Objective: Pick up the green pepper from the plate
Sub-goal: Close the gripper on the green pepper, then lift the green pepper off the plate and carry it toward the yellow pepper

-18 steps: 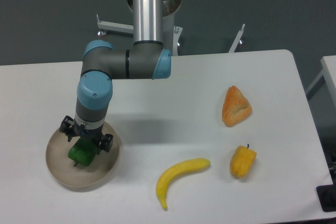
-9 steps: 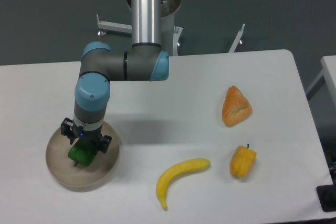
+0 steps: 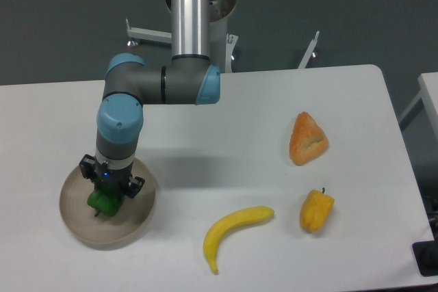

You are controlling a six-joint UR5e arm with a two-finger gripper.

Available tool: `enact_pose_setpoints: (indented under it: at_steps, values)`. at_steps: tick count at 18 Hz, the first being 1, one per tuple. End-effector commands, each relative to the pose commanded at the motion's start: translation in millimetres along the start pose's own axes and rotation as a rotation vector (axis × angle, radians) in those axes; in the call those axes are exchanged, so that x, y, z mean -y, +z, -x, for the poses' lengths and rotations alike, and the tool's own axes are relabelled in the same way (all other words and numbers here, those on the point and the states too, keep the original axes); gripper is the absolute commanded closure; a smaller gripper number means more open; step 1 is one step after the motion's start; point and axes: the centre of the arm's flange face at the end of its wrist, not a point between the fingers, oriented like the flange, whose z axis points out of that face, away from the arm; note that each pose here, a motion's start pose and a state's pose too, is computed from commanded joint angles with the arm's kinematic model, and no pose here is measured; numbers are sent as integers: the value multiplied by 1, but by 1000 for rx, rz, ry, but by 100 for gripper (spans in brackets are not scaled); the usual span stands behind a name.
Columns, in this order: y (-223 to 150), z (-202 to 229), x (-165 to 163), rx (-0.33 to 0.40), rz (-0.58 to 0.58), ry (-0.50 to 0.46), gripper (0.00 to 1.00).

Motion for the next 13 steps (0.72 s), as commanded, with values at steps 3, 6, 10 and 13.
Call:
enact_pose_setpoints:
  at_steps: [3, 6, 10, 13]
  values:
    - [-36, 35, 2, 58, -29, 22, 64]
    - [-76, 83, -7, 118, -51, 44, 64]
    - [-116, 156, -37, 159, -49, 68, 64]
    - [-134, 206, -62, 194, -20, 116, 64]
